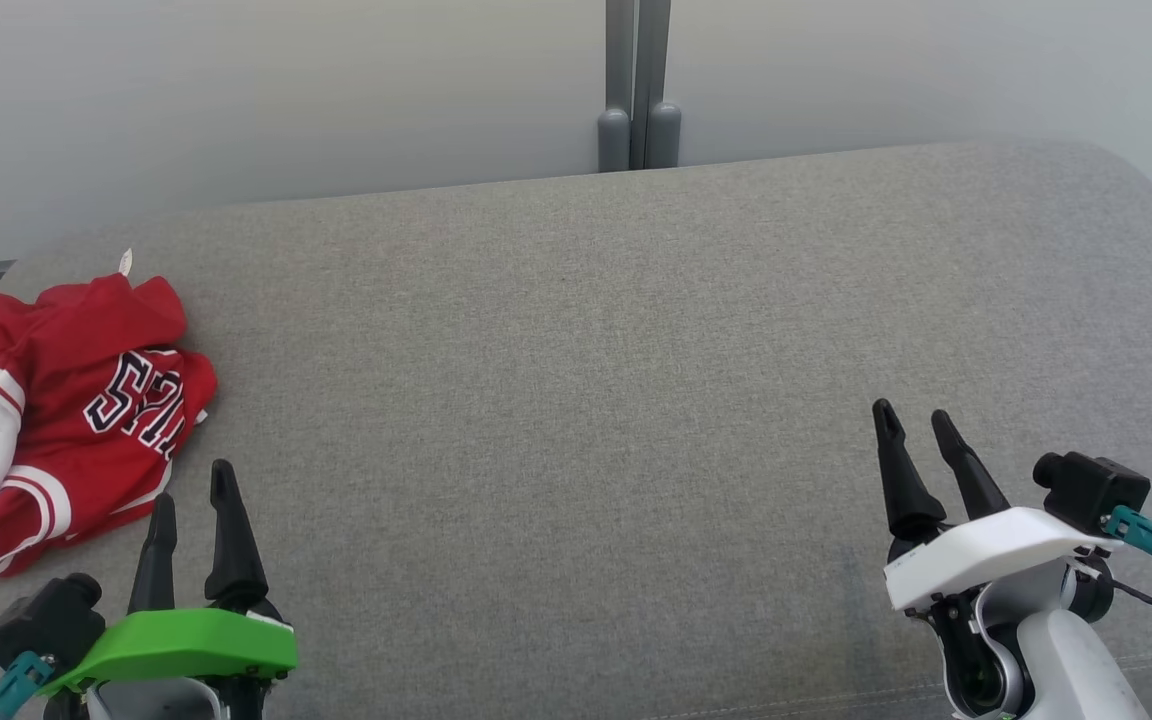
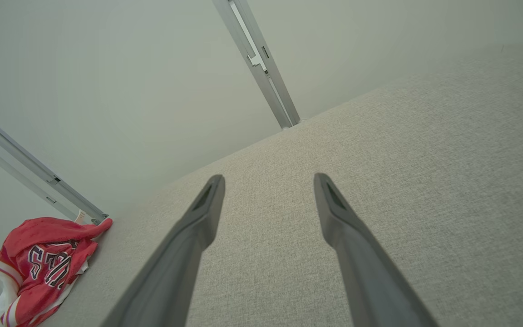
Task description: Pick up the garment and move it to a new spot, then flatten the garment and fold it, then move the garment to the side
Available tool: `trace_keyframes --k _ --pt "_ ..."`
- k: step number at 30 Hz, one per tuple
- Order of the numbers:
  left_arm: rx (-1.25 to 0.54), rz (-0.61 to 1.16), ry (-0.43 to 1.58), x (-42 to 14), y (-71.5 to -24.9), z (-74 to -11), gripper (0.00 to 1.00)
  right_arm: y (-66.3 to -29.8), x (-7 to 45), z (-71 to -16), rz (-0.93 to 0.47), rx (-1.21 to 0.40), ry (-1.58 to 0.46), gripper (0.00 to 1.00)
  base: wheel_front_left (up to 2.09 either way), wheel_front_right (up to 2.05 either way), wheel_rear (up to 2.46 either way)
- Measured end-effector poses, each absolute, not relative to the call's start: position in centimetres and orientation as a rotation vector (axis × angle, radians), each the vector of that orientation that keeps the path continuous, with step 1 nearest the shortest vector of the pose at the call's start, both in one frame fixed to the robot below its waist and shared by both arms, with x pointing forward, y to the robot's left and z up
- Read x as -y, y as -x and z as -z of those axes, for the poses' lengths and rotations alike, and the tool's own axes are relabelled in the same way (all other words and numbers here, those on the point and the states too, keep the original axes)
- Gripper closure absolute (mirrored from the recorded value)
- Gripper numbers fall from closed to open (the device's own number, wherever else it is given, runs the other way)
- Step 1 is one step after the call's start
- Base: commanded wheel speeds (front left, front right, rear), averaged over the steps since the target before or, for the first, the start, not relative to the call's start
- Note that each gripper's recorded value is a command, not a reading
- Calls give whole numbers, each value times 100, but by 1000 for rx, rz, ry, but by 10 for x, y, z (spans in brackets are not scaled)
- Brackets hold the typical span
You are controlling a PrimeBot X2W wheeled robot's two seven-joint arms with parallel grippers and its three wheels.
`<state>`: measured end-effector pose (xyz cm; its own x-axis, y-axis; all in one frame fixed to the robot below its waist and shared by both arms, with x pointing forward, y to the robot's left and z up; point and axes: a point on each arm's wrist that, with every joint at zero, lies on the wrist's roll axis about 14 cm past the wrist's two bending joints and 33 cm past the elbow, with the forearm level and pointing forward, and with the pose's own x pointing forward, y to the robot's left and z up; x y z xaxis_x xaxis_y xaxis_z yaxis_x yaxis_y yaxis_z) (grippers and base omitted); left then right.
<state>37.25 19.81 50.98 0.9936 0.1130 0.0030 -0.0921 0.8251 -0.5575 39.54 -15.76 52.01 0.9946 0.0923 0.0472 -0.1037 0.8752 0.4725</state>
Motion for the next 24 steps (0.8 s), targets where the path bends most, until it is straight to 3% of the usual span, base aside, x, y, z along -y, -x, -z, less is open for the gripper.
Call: trace_keyframes --k 24 --pt "100 -108 353 -198 -369 -524 0 -390 152 -521 -124 60 -344 0 0 0 0"
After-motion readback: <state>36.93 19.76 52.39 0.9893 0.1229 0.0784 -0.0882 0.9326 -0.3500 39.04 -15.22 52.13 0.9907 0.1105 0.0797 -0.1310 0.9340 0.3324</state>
